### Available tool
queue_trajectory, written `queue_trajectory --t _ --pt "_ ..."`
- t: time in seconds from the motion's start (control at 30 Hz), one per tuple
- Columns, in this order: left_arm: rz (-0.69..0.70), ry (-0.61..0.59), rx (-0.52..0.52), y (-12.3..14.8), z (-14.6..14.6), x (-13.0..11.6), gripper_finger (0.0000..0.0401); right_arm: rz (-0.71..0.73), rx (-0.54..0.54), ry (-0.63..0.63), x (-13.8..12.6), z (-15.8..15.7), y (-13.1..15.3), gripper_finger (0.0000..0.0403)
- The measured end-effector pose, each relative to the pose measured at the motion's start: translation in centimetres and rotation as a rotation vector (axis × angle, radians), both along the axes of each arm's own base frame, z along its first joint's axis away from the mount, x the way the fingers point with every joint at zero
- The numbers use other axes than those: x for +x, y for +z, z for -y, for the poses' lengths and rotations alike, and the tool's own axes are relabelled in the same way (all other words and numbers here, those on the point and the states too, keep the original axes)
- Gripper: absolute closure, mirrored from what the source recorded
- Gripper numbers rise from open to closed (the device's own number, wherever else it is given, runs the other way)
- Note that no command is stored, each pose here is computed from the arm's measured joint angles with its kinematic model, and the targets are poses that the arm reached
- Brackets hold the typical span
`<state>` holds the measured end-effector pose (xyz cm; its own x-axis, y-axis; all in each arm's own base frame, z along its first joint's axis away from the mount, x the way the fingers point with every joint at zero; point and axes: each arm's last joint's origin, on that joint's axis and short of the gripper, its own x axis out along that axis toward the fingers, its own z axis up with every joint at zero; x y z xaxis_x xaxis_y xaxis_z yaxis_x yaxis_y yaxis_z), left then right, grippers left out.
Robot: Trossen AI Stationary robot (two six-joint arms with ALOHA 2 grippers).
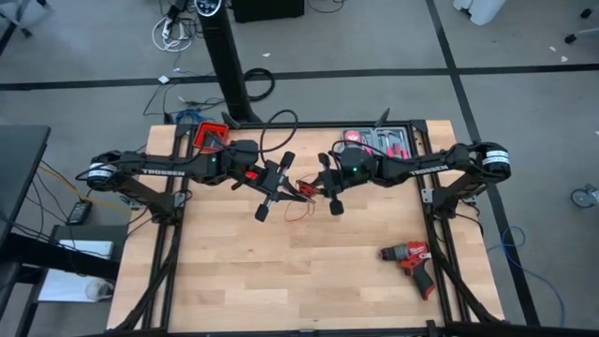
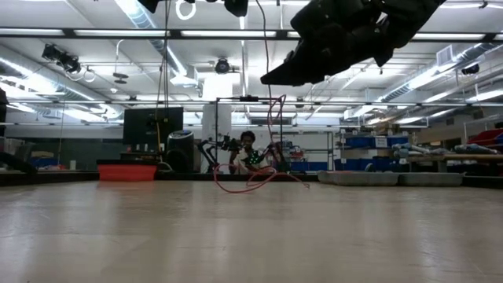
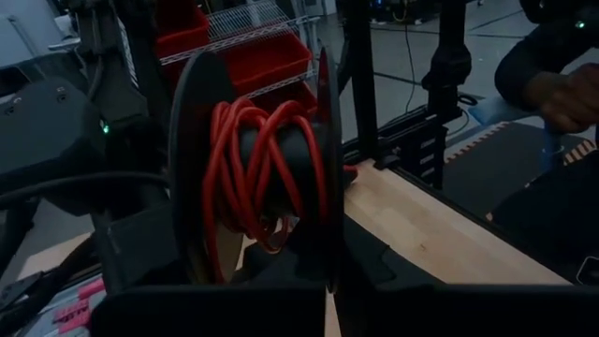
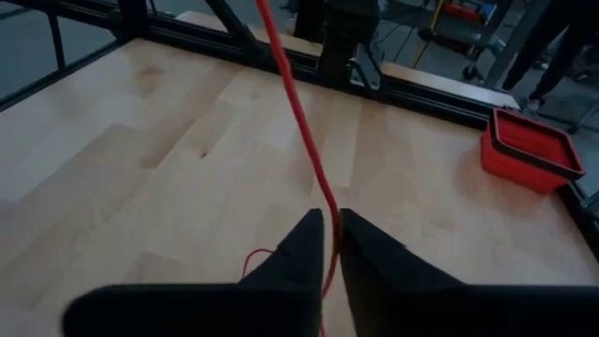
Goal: Coil cords
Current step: Coil the red wire onto the black spool
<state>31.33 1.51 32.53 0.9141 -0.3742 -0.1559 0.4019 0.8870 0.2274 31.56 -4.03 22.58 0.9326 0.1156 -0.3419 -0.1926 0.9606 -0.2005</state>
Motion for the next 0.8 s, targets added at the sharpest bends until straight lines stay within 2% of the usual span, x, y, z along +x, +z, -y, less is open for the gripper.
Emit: queue_trajectory --t 0.1,0.4,0.6,0.8 --pt "-0.008 0.002 -0.001 -0.1 0.0 0.0 0.0396 -0.012 -0.010 0.006 0.0 0.0 -0.1 0.0393" --pt "-0.113 0.074 0.005 -1.0 -0.5 -0.2 0.0396 -0.023 -0.071 0.076 -0.3 -1.7 0.1 0.0399" --pt "-0.216 0.180 0.015 -2.0 -1.7 -0.6 0.0396 -0.088 -0.138 0.036 -1.9 -2.9 1.3 0.0401" --pt "-0.235 0.218 0.011 -2.1 -2.7 -0.7 0.0396 -0.170 -0.185 -0.047 -4.1 -3.2 2.5 0.0402"
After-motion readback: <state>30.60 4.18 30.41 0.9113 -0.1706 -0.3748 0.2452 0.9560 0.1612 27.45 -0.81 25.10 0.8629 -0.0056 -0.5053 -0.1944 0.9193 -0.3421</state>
